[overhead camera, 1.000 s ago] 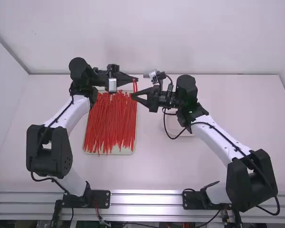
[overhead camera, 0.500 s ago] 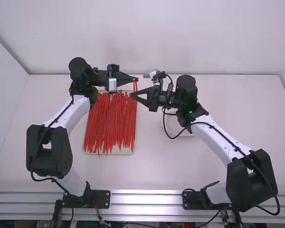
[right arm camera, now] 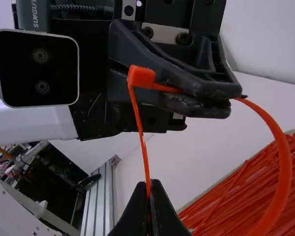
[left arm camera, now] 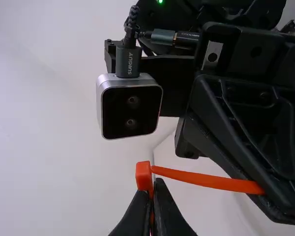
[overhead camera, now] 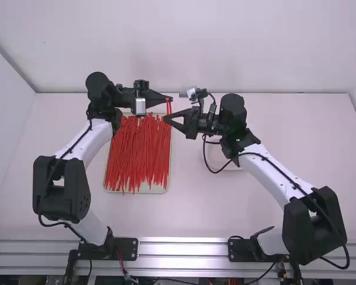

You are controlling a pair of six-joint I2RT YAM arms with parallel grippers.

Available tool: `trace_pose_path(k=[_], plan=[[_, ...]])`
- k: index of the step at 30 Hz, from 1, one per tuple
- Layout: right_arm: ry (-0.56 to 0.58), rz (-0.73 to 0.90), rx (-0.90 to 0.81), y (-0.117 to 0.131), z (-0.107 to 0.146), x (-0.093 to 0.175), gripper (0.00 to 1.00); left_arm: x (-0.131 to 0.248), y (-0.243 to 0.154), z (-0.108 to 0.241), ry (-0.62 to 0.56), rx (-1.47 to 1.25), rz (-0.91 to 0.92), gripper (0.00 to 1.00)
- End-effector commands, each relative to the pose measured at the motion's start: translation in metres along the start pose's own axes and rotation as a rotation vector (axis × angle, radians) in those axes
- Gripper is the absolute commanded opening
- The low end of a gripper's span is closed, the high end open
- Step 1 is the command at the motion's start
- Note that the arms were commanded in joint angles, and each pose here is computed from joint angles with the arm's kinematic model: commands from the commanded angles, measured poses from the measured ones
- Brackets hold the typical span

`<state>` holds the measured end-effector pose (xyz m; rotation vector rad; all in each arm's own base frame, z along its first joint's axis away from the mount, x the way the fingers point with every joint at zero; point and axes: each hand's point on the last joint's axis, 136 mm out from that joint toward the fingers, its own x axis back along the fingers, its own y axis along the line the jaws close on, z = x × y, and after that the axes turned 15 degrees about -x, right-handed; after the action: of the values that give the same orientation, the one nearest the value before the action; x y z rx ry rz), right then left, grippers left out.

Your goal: Fasten the cable tie

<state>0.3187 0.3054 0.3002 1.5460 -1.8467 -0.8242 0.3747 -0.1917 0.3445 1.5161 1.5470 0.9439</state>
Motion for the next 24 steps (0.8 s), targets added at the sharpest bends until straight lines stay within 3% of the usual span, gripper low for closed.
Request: trace_pose_path(k=[1, 24], plan=[[0.000, 0.001, -0.009, -0.0018, 0.0004, 0.0007, 0.00, 0.0026, 0.0099, -0.0060, 0.002, -0.045, -0.002, 0.02], [0.004, 0.012, -0.024, -0.0049, 0.0019, 0.0010, 0.00, 0.0026, 0.0101, -0.0058, 0.003, -0.045, -0.003, 0.02]])
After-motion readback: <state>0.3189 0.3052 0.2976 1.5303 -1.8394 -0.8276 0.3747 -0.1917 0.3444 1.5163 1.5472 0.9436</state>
